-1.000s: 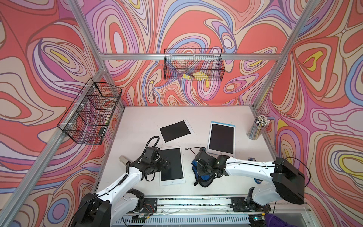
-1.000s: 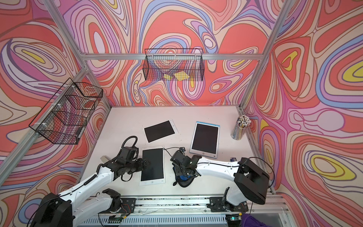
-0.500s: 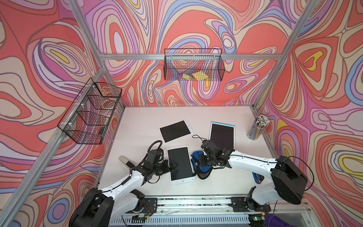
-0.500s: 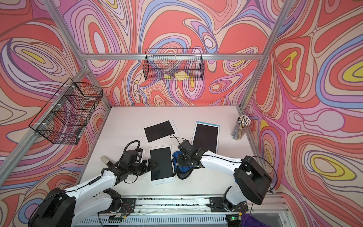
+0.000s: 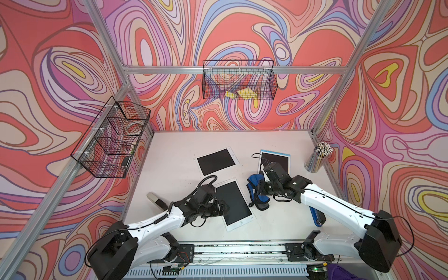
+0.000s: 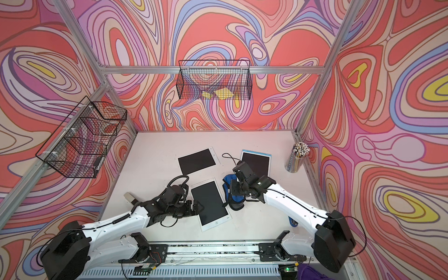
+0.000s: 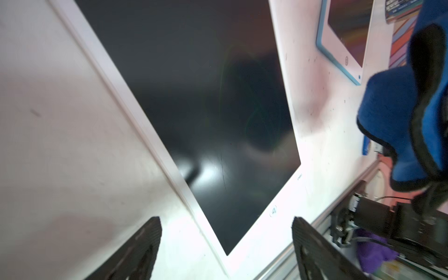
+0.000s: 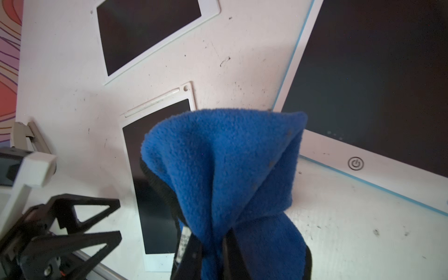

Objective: Wipe the drawing tablet
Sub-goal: Adjust the drawing tablet at the center of the board.

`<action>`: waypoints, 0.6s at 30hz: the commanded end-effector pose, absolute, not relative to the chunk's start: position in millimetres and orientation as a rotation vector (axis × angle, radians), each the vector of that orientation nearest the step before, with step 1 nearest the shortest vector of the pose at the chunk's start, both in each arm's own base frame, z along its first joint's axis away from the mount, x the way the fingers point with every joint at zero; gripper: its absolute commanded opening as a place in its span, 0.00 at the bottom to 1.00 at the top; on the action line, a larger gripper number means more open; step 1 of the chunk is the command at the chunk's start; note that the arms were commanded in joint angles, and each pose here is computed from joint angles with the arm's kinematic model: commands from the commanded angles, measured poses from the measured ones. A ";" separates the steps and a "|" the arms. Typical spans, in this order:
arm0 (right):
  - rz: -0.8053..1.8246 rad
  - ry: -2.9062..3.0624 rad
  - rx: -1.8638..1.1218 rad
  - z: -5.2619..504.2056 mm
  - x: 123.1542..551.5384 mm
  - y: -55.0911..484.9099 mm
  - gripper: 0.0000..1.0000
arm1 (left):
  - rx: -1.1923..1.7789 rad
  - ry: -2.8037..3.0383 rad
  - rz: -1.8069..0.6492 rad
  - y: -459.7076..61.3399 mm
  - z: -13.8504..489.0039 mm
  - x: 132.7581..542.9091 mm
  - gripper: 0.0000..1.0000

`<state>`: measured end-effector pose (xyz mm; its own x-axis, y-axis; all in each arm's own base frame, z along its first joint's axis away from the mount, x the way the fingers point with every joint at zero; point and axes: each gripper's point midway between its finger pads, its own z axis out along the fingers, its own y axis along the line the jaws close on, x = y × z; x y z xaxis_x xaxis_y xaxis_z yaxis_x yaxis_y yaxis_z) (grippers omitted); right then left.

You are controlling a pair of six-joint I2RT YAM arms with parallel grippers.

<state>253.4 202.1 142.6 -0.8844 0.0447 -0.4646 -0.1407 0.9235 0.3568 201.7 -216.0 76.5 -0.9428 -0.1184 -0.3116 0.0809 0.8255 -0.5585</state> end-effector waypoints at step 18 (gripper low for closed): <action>0.850 2.838 -0.043 41.8 133.0 235.0 0.00 | 0.048 2.596 -0.917 -238.1 58.5 364.3 0.84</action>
<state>125.6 219.2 42.5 -0.9836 -0.0493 -0.1738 -0.1280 0.8691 0.4778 351.9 -222.7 43.3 -0.9385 -0.0840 -0.3348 0.1162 0.8365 -0.5355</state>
